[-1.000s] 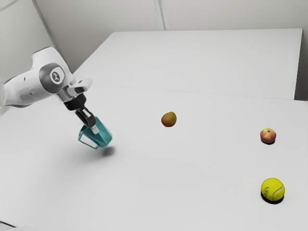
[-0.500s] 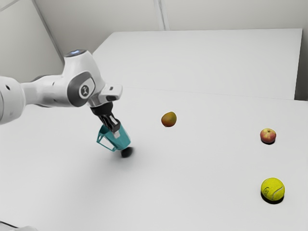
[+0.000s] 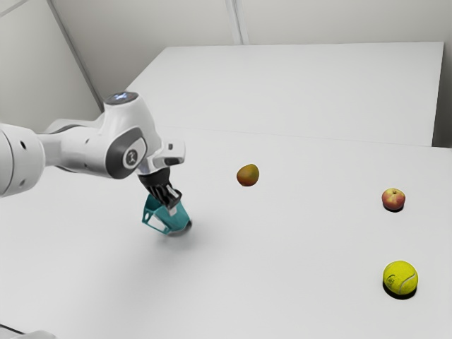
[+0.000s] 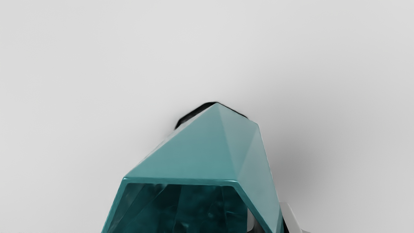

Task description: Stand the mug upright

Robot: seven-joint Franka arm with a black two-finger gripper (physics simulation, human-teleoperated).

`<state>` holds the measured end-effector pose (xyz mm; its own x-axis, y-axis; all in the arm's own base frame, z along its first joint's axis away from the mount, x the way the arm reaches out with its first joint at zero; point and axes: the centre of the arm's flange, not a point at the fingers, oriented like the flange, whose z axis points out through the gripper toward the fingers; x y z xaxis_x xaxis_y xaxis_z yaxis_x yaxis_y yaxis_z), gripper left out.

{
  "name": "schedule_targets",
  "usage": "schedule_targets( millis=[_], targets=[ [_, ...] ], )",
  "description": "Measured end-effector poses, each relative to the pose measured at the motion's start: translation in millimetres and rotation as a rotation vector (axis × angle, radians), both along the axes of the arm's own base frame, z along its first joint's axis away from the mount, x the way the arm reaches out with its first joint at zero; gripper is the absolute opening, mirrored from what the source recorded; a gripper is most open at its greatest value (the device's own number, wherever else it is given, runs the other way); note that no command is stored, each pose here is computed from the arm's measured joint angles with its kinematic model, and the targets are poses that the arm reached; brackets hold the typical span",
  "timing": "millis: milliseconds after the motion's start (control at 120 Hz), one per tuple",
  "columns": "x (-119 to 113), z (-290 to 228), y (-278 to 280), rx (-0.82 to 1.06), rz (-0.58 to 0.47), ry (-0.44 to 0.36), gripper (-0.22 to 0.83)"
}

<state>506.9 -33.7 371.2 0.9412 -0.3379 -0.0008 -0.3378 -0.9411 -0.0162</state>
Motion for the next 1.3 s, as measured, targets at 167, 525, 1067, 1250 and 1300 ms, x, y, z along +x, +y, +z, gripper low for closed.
schedule_targets(
  millis=[167,525,1067,1250,1300],
  targets=[
    [1,-8,0,0.003,0.022,0.007,-0.17],
    [-2,-14,-1,0.005,0.071,0.015,0.06],
    [11,17,0,0.032,0.086,-0.068,0.34],
    [18,32,2,0.050,0.083,-0.095,0.36],
    [19,38,3,0.055,0.085,-0.095,0.37]
  ],
)
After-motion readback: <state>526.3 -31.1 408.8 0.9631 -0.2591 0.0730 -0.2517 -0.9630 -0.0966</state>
